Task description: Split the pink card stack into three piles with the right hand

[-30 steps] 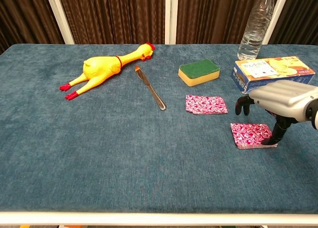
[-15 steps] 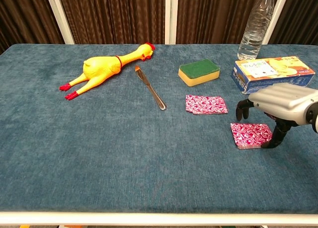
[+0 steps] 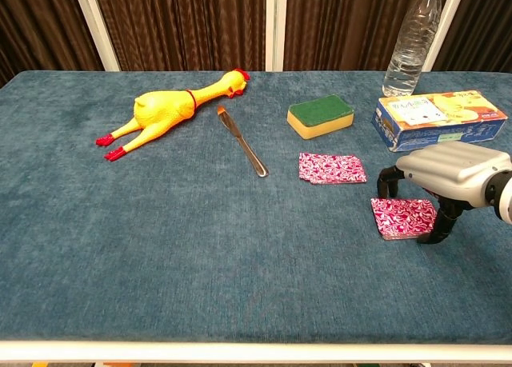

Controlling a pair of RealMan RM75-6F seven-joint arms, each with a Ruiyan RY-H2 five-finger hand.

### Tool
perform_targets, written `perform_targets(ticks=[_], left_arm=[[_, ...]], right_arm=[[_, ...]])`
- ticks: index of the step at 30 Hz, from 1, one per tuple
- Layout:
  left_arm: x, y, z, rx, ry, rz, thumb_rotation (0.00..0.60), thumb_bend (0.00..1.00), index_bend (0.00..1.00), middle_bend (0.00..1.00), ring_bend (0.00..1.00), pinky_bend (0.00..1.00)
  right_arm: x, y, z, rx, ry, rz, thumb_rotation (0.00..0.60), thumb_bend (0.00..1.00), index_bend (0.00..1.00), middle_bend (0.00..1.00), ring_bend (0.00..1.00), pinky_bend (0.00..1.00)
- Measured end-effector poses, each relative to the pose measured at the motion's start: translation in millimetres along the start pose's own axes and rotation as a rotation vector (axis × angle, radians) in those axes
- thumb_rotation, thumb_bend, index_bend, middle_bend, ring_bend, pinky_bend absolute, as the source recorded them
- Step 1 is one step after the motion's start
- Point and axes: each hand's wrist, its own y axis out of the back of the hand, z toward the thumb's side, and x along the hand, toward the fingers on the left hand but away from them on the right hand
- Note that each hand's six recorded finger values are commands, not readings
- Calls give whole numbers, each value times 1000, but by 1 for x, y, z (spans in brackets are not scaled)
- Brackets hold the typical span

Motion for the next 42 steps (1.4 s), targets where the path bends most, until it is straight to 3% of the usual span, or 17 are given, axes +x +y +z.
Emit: perform_targets(ticks=[28,42], left_arm=[[0,-1,-2,-5,7,-3,600,34,157,154,64,179],[0,-1,-2,-6,6,-3,600,34,157,155,64,179]], right_arm=[[-1,-1,2,5,-10,-20,600,92,335,370,837,927],[-1,4,4,7,-10,-60,600,101,422,441,837,927]])
